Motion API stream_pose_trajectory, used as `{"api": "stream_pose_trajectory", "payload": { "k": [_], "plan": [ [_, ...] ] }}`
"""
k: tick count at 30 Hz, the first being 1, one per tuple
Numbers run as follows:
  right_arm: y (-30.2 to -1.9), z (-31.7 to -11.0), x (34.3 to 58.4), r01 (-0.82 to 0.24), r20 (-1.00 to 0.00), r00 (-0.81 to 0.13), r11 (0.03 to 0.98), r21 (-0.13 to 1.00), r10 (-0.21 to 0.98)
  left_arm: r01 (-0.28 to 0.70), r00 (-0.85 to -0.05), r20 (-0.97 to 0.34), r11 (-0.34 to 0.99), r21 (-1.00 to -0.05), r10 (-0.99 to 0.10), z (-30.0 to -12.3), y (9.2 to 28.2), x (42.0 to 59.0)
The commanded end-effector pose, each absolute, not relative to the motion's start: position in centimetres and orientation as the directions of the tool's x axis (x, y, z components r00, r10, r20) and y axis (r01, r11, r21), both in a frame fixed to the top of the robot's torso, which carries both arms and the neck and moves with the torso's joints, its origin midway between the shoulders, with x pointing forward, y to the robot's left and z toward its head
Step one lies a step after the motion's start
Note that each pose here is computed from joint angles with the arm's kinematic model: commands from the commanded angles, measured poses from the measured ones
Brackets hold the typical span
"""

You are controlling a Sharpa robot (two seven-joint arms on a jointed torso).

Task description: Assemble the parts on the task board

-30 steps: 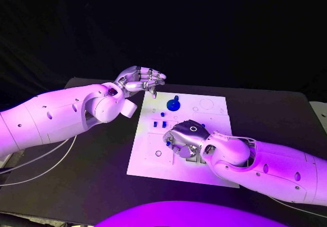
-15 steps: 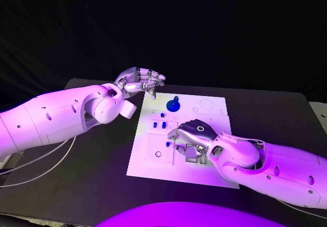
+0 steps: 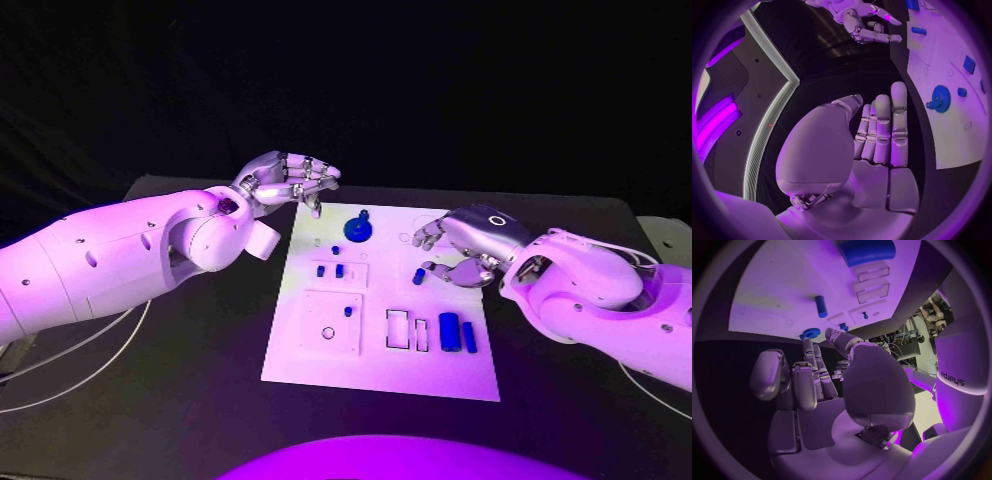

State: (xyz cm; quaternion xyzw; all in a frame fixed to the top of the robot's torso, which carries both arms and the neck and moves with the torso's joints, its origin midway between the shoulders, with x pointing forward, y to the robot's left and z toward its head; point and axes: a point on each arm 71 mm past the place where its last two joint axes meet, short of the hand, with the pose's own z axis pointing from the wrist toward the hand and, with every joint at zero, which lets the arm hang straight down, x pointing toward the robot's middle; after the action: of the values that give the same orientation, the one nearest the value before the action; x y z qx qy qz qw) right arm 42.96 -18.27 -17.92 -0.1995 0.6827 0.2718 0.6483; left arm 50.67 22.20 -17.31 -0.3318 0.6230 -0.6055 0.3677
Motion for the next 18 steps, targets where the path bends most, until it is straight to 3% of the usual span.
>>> {"api": "stream_pose_trajectory", "payload": {
  "k": [1,7,18],
  "plan": [
    [-19.3,-18.5,43.3,-0.614,-0.988,-0.156,0.781,0.114,0.022,0.031,-0.527,-0.043,0.032,-0.999,-0.849,-17.3,21.9,50.6],
    [-19.9,-19.0,43.4,-0.611,-0.987,-0.161,0.787,0.087,-0.016,0.03,-0.525,-0.044,0.034,-0.999,-0.85,-17.4,21.9,50.6],
    [-18.0,-20.1,43.5,-0.639,-0.986,-0.168,0.764,0.09,-0.024,0.028,-0.524,-0.045,0.036,-0.999,-0.851,-17.4,21.9,50.7]
  ]
}}
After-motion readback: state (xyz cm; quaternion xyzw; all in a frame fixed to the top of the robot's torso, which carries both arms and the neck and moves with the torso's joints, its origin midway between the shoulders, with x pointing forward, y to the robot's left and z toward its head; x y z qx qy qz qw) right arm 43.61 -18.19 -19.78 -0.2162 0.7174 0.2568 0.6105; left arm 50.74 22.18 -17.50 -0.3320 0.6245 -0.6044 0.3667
